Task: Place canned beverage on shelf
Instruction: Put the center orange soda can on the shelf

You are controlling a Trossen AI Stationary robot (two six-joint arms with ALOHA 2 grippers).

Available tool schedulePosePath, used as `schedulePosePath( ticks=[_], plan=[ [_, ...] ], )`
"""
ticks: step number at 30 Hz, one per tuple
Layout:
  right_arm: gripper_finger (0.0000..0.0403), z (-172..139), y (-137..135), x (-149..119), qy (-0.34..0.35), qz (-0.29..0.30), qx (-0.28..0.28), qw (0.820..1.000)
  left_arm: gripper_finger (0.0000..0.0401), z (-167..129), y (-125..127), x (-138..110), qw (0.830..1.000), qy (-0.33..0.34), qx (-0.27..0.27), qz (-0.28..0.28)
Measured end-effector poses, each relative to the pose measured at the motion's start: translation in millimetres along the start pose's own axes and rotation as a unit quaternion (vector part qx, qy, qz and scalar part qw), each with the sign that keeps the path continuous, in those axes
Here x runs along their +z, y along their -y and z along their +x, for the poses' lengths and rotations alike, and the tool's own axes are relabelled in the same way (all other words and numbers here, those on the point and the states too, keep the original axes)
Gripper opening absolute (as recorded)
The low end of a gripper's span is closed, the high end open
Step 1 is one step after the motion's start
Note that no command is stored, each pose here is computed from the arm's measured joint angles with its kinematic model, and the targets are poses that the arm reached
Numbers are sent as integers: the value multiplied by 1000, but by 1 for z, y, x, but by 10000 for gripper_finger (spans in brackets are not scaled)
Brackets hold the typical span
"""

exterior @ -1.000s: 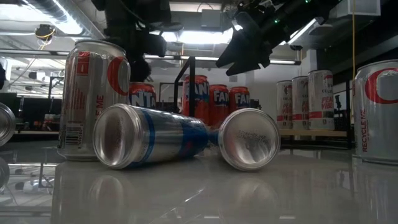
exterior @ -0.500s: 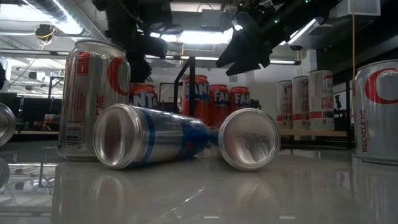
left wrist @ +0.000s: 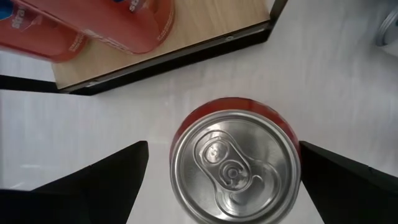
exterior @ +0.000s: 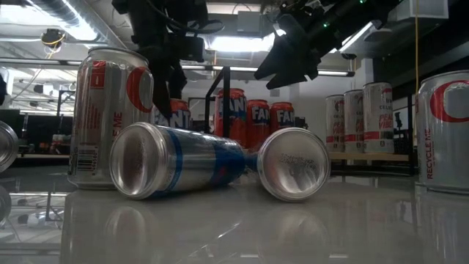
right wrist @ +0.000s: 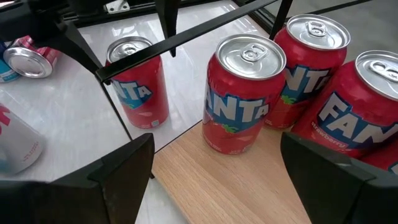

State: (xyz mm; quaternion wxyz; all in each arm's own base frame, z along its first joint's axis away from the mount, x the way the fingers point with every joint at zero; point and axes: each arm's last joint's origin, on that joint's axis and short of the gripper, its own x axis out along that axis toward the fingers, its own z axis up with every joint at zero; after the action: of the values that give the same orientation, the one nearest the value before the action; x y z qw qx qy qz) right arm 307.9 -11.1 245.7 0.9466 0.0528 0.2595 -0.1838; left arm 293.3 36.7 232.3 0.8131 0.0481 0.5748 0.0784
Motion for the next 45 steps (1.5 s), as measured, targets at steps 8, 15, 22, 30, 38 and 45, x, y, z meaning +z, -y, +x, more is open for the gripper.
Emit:
schedulePosePath(
  ticks=[8, 15, 22, 30, 38, 45],
  plan=[
    [341, 0, 0, 0, 0, 0, 0, 1000, 390, 1, 0, 0, 1000, -3, -2, -19],
    [341, -3, 1, 2, 3, -3, 1, 1000, 348, 6, 2, -2, 1000, -22, -8, -16],
    [341, -31, 8, 12, 19, -9, 3, 1000, 285, 4, 3, -2, 999, -19, -7, -29],
    [341, -65, 17, 23, 47, -12, 8, 999, 268, 2, 15, -1, 998, -15, -38, -41],
    [341, -79, 22, 27, 65, -32, -5, 997, 270, -20, 36, 7, 994, -6, -89, -63],
    [341, -81, 23, 26, 59, -34, -5, 998, 270, -69, 46, 27, 995, 21, -87, -53]
  ],
)
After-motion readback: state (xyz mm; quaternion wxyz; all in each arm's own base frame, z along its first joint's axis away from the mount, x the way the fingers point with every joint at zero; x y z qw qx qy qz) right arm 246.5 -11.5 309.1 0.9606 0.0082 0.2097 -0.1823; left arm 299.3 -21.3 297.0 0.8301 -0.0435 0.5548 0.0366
